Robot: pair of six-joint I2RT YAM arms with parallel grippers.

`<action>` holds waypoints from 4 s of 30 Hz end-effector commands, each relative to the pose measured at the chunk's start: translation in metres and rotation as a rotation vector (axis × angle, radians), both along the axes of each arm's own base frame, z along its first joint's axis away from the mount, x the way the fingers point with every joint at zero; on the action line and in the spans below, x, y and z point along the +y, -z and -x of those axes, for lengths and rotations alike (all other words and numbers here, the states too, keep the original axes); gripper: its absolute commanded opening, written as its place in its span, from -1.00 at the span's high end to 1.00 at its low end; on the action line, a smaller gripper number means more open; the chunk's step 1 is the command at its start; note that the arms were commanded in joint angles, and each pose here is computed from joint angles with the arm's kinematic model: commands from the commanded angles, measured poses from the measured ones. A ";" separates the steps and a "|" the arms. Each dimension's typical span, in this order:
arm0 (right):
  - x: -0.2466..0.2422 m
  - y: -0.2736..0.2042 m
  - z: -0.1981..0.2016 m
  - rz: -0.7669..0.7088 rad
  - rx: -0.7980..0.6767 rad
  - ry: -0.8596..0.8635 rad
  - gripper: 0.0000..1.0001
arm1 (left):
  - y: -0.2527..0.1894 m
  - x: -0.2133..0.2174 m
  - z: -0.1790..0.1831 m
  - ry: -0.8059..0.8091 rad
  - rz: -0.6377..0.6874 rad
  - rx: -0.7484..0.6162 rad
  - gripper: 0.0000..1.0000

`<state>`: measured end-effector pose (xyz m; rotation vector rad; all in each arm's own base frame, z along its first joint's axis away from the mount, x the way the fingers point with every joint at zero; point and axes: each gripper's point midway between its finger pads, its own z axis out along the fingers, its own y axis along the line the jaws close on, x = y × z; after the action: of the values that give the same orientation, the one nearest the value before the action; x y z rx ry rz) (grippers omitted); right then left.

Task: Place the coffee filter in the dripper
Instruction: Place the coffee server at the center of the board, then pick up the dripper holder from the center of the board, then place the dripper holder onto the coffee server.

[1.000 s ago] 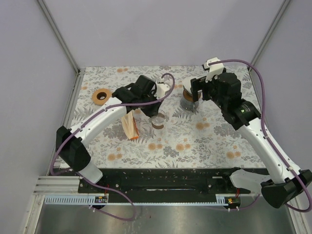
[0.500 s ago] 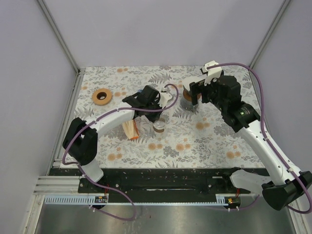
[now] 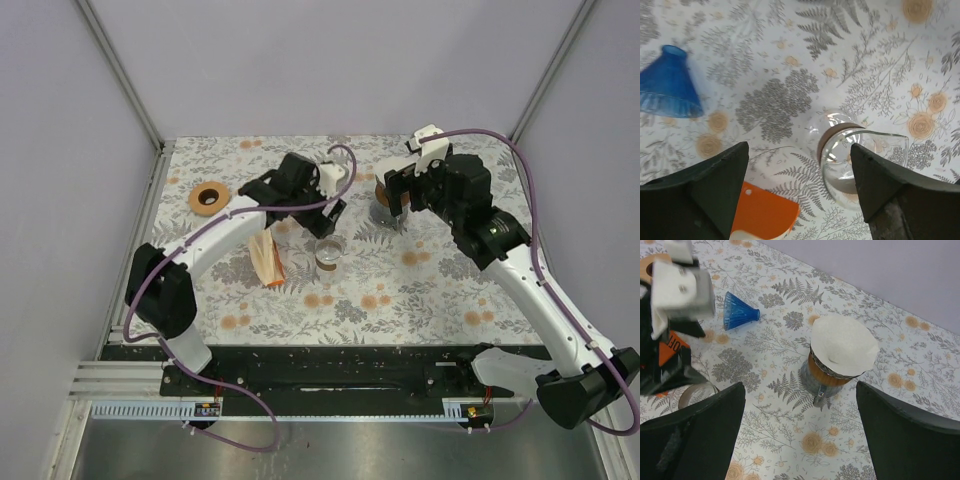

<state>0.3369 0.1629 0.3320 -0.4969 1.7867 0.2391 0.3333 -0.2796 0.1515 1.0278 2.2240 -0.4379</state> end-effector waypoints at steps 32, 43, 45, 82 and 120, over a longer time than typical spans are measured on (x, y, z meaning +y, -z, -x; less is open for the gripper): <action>0.011 0.005 0.000 -0.002 -0.043 -0.072 -0.99 | 0.069 0.378 -0.154 -1.494 -0.106 0.128 -0.68; 0.011 0.007 0.001 0.005 -0.042 -0.080 -0.99 | 0.101 0.377 -0.163 -1.471 -0.117 0.211 -0.55; 0.011 0.007 0.001 0.005 -0.044 -0.082 -0.99 | 0.107 0.374 -0.163 -1.456 -0.110 0.231 -0.50; 0.010 0.000 0.007 -0.009 -0.042 -0.086 -0.99 | -0.086 0.231 -0.133 -0.845 0.138 -0.027 1.00; -0.019 0.014 -0.008 0.053 -0.007 0.098 -0.99 | -0.021 0.009 0.008 -0.080 -0.209 0.115 0.98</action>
<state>0.3409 0.1389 0.3017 -0.4397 1.8654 0.0969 0.3195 -0.2604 0.1615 1.0232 2.5098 -0.2290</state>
